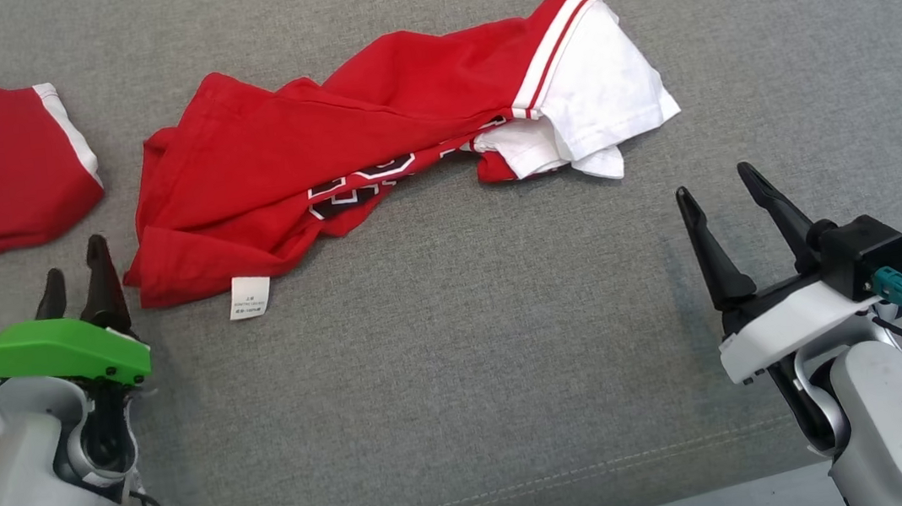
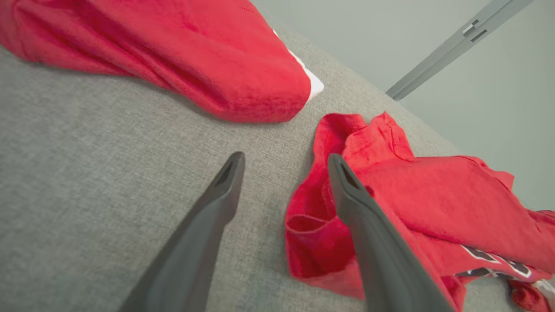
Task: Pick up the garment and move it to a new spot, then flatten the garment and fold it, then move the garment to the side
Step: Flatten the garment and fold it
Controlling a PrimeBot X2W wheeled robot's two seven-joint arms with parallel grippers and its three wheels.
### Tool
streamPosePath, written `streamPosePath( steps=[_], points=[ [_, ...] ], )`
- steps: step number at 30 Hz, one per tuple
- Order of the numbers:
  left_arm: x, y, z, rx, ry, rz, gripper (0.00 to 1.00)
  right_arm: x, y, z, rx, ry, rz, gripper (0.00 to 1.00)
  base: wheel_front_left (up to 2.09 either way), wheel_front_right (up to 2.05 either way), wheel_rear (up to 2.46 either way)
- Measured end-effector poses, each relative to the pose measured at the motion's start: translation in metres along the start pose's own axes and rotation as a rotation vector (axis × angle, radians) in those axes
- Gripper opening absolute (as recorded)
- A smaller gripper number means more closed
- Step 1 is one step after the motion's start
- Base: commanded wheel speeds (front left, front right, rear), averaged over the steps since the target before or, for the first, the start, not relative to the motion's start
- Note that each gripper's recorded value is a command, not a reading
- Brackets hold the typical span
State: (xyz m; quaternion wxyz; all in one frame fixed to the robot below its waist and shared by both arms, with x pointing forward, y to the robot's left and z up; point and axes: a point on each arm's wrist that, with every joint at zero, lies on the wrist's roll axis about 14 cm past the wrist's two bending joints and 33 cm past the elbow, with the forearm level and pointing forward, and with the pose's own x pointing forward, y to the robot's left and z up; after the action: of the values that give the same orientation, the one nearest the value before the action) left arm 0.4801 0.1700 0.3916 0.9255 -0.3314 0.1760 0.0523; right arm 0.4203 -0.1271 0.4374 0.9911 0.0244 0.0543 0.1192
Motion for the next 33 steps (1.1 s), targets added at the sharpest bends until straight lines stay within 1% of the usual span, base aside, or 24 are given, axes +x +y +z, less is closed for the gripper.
streamPosePath(
  steps=[2, 4, 7, 8, 11, 15, 19, 22, 28, 33],
  points=[
    [-0.002, 0.007, 0.006, 0.044, -0.014, 0.008, 1.0, -0.001, -0.002, 0.001, -0.001, -0.001, -0.006, 1.0, 0.0, 0.0, 0.0],
    [-0.003, 0.003, 0.01, 0.043, -0.028, -0.008, 1.0, -0.001, -0.004, 0.001, -0.002, -0.002, -0.011, 1.0, 0.0, 0.0, 0.0],
    [-0.005, -0.02, 0.005, 0.034, -0.032, -0.071, 1.0, -0.004, -0.006, -0.002, -0.001, 0.007, -0.017, 1.0, 0.0, 0.0, 0.0],
    [-0.007, -0.036, -0.007, 0.017, -0.012, -0.109, 1.0, -0.006, -0.005, -0.006, 0.001, 0.02, -0.018, 1.0, 0.0, 0.0, 0.0],
    [-0.014, -0.049, -0.031, 0.017, 0.04, -0.145, 1.0, -0.007, -0.004, -0.013, -0.01, 0.041, -0.007, 1.0, 0.0, 0.0, 0.0],
    [-0.019, -0.048, -0.046, 0.056, 0.078, -0.153, 1.0, -0.009, 0.0, -0.023, -0.043, 0.076, 0.025, 1.0, 0.0, 0.0, 0.0],
    [-0.018, -0.044, -0.045, 0.103, 0.076, -0.152, 1.0, -0.007, 0.001, -0.036, -0.083, 0.123, 0.053, 1.0, 0.0, 0.0, 0.0],
    [-0.019, -0.044, -0.047, 0.127, 0.08, -0.157, 1.0, 0.0, 0.002, -0.039, -0.105, 0.136, 0.072, 1.0, 0.0, 0.0, 0.0],
    [-0.019, -0.04, -0.047, 0.147, 0.078, -0.156, 1.0, 0.023, 0.009, -0.049, -0.141, 0.177, 0.13, 1.0, 0.0, 0.0, 0.0],
    [-0.018, -0.036, -0.047, 0.15, 0.076, -0.147, 1.0, 0.031, 0.015, -0.066, -0.142, 0.24, 0.158, 1.0, 0.0, 0.0, 0.0]
  ],
)
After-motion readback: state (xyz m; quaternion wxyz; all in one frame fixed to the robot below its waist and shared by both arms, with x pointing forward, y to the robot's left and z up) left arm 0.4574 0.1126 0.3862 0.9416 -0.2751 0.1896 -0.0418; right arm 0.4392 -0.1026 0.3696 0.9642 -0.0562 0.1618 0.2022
